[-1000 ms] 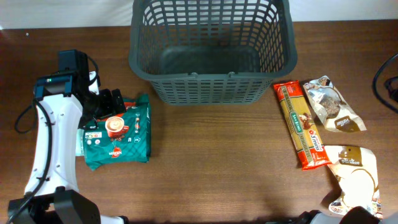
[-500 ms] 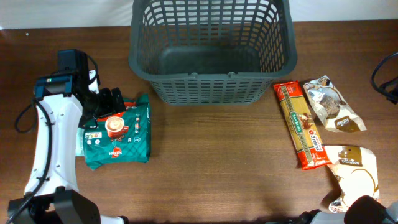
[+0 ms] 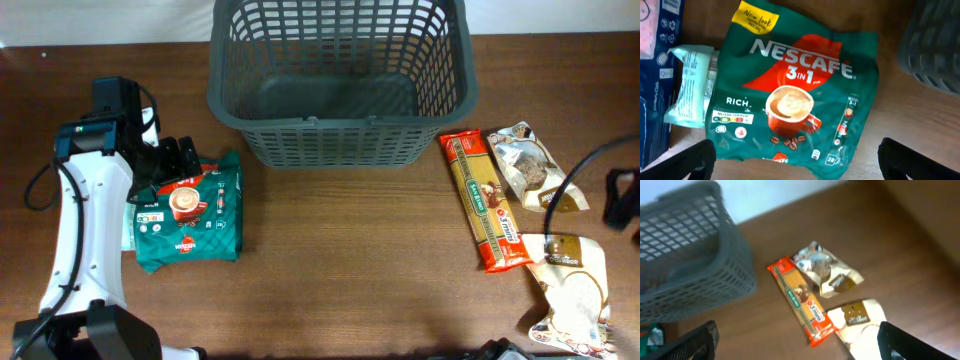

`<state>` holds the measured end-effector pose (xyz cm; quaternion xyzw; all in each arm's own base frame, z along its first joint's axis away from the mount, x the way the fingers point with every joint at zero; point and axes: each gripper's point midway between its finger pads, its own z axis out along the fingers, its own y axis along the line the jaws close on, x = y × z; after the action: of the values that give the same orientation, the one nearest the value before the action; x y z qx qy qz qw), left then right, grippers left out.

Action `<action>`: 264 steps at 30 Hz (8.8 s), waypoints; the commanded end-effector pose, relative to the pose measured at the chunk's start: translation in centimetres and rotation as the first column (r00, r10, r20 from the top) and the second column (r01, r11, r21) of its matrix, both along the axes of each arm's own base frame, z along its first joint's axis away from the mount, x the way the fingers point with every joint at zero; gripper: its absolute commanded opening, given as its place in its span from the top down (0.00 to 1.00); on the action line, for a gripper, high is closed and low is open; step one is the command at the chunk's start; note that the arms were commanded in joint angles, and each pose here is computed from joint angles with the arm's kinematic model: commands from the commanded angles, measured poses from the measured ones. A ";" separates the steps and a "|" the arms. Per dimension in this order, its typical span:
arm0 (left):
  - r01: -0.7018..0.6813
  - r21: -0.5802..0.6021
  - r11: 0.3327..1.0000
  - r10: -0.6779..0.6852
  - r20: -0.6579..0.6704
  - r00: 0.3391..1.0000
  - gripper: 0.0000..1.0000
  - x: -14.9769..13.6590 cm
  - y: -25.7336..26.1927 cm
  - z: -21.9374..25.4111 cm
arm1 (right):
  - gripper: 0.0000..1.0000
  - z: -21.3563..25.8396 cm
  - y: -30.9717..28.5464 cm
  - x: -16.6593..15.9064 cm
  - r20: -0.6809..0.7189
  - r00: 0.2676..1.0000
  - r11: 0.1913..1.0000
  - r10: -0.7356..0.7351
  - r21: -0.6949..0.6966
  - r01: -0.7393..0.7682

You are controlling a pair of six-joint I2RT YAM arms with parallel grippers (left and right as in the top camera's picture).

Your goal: Pack container

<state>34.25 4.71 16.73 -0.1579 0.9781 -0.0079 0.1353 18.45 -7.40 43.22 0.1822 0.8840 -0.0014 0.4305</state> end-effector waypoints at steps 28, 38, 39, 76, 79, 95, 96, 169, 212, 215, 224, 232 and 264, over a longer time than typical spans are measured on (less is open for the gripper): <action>0.087 0.025 0.996 -0.088 0.042 0.995 0.01 1.2 -0.1 0.1 | 0.01 -7.5 5.4 -1.0 -0.213 0.923 0.945 0.320 -0.006 -0.328; 0.128 0.044 0.991 -0.130 0.059 0.990 0.01 1.6 -0.1 0.2 | 0.01 -11.7 8.8 -1.8 -0.209 0.841 0.854 0.498 -0.047 -0.518; 0.128 0.045 0.991 -0.130 0.061 0.990 0.01 1.7 -0.1 0.2 | 0.01 -11.6 8.7 -1.7 -0.209 0.842 0.852 0.498 -0.061 -0.520; 0.142 0.079 0.987 -0.153 0.153 0.976 0.01 3.9 0.2 1.2 | 0.01 -16.2 5.6 3.6 -0.289 0.870 0.886 0.399 -0.123 -0.448; 0.141 0.081 0.987 -0.153 0.159 0.975 0.01 4.0 0.3 1.2 | 0.01 -16.6 5.6 4.0 -0.306 0.864 0.886 0.400 -0.111 -0.450; 0.142 0.081 0.987 -0.153 0.159 0.975 0.01 4.0 0.3 1.2 | 0.01 -22.0 5.1 7.0 -0.485 0.769 0.888 0.417 0.034 -0.459; 0.142 0.081 0.987 -0.153 0.159 0.975 0.01 4.0 0.3 1.2 | 0.01 -22.4 5.0 7.2 -0.497 0.761 0.888 0.418 0.045 -0.459; 0.142 0.080 0.987 -0.153 0.158 0.975 0.01 4.0 0.2 1.2 | 0.01 -14.4 5.9 2.1 -0.215 0.893 0.883 0.395 -0.178 -0.434; 0.143 0.078 0.987 -0.154 0.160 0.975 0.01 4.0 0.2 1.2 | 0.01 -9.4 3.9 0.1 -0.077 0.934 0.805 0.349 -0.486 -0.341; 0.143 0.078 0.987 -0.154 0.160 0.975 0.01 4.0 0.2 1.2 | 0.01 -10.3 5.0 -0.2 -0.093 0.912 0.804 0.400 -0.441 -0.398; 0.142 0.079 0.987 -0.153 0.155 0.976 0.01 3.9 0.2 1.1 | 0.01 -16.5 5.4 -2.0 -0.185 0.893 0.809 0.409 -0.380 -0.449; 0.142 0.080 0.987 -0.153 0.157 0.976 0.01 4.0 0.3 1.1 | 0.01 -14.2 6.1 -1.7 0.016 0.916 0.839 0.401 -0.408 -0.360; -0.062 -0.079 0.995 0.060 -0.029 0.998 0.01 2.0 3.0 -4.1 | 0.01 -14.1 6.0 -1.6 0.020 0.916 0.839 0.401 -0.411 -0.358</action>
<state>37.55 7.29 15.93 -0.1490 0.9722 -0.0058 0.1807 16.81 -1.72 29.03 -0.0888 0.8614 -0.0967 0.4907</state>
